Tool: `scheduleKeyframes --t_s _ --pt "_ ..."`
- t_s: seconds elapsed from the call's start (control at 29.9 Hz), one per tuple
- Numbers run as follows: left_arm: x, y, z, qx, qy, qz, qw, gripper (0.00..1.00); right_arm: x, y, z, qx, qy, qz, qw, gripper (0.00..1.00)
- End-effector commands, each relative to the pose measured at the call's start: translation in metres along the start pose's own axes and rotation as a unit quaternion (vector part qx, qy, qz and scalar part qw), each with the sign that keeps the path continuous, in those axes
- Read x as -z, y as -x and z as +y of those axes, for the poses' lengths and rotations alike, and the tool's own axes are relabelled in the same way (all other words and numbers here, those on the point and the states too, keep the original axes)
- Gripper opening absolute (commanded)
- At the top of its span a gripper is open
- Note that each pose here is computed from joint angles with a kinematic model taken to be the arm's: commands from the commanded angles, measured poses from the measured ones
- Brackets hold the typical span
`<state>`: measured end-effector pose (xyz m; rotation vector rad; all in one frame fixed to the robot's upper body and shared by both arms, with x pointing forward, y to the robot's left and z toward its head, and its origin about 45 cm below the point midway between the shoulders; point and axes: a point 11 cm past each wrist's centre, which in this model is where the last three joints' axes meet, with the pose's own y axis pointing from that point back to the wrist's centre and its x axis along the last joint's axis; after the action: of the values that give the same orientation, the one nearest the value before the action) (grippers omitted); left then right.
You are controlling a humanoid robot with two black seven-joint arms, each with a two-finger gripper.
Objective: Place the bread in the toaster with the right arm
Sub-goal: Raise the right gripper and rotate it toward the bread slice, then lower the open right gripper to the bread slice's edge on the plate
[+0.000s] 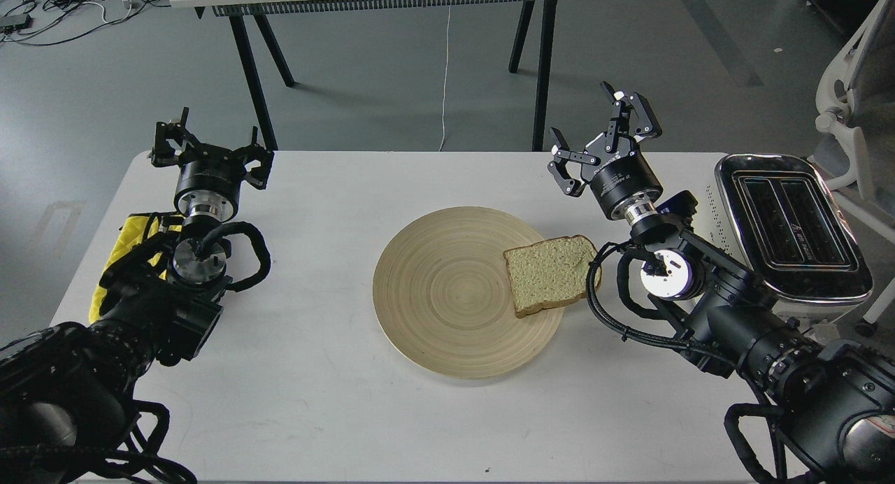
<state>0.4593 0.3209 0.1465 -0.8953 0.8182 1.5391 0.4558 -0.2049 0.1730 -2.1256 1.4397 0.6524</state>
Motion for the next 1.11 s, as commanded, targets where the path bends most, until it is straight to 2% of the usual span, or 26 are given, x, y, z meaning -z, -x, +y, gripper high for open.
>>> scheduleKeyframes --t_s 0.0,0.23,0.37,0.5,0.7,1.0,1.07 --pt "0.000 0.001 0.000 0.001 -0.001 0.000 1.000 1.00 0.002 0.004 -0.003 0.007 -0.001 0.002 1.000 0.99" --pt "0.000 0.000 0.000 0.000 0.000 0.000 1.000 1.00 0.001 0.013 -0.007 0.022 0.004 0.005 1.000 0.99" --pt "0.000 0.000 0.000 0.000 0.000 0.000 1.000 1.00 0.002 0.041 -0.019 0.072 0.022 0.026 0.997 0.99" --pt "0.000 0.000 0.000 0.000 0.000 0.000 1.000 1.00 0.011 0.062 -0.033 0.060 0.044 0.137 0.988 0.99" --pt "0.000 0.000 0.000 0.000 0.000 0.000 1.000 1.00 0.013 0.088 -0.027 0.073 0.076 0.365 0.925 0.99" --pt "0.000 0.000 0.000 0.000 0.000 0.000 1.000 1.00 0.012 0.049 0.030 0.014 0.111 0.515 0.850 0.99" --pt "0.000 0.000 0.000 0.000 0.000 0.000 1.000 1.00 0.006 0.041 0.042 0.021 0.131 0.527 0.840 0.99"
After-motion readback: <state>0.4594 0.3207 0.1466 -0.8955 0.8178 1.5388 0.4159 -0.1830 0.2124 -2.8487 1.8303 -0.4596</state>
